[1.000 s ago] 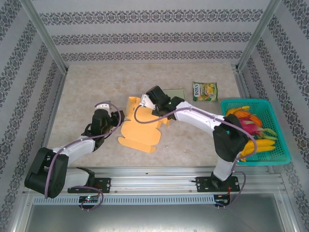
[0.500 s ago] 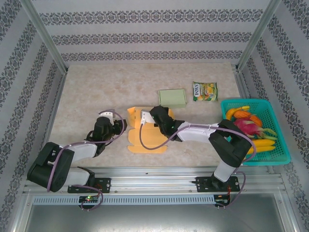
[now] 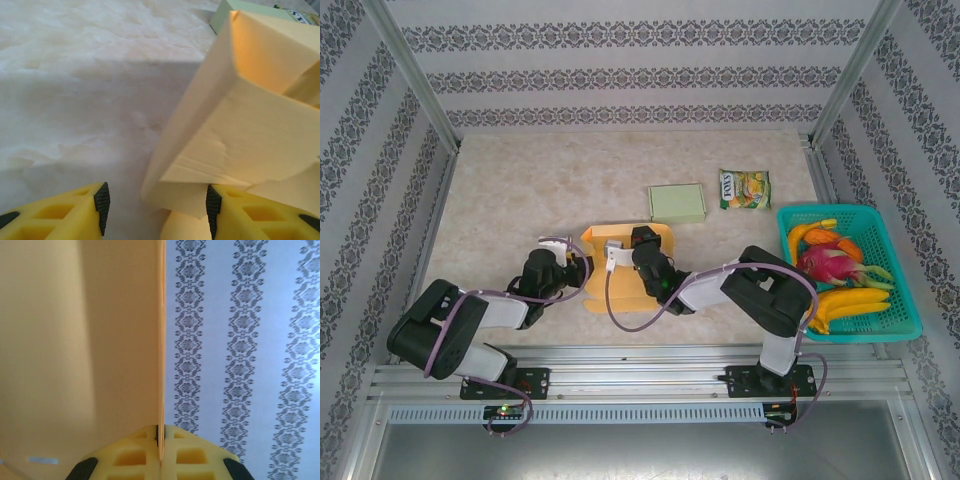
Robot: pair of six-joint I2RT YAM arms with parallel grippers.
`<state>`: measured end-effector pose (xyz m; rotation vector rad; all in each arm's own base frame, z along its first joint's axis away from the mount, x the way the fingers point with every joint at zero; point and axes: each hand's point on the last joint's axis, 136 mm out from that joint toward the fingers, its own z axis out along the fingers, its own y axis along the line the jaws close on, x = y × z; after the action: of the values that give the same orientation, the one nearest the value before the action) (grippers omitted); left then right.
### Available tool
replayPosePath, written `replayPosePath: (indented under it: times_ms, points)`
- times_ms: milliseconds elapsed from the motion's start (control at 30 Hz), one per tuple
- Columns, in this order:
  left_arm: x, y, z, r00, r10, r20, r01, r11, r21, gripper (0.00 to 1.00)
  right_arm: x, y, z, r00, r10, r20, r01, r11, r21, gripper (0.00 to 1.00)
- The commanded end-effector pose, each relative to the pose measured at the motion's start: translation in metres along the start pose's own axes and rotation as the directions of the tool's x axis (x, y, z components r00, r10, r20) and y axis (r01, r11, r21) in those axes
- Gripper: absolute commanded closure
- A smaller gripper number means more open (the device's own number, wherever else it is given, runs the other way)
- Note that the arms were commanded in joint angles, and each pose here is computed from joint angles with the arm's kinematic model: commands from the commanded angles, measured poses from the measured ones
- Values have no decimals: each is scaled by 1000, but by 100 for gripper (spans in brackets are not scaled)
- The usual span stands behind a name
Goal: Fold the paper box
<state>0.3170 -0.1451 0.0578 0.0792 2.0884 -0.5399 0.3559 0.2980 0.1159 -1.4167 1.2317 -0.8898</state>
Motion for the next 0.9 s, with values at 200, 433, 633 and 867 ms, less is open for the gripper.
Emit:
replayPosePath:
  times_ms: [200, 433, 633, 867]
  points:
    - [-29, -2, 2, 993, 70, 94, -65, 997, -52, 45, -11, -6, -9, 999, 11, 36, -13, 998, 57, 100]
    - [-51, -21, 2, 974, 163, 157, -157, 986, -52, 47, -14, -2, -13, 997, 41, 64, -41, 999, 0, 100]
    - [-58, -36, 6, 957, 223, 187, -225, 974, -12, 47, -12, 10, -17, 993, 92, 79, -81, 988, -129, 100]
    - [-58, -50, 14, 944, 263, 201, -267, 964, -5, 52, -9, 19, -20, 989, 127, 73, -107, 968, -227, 100]
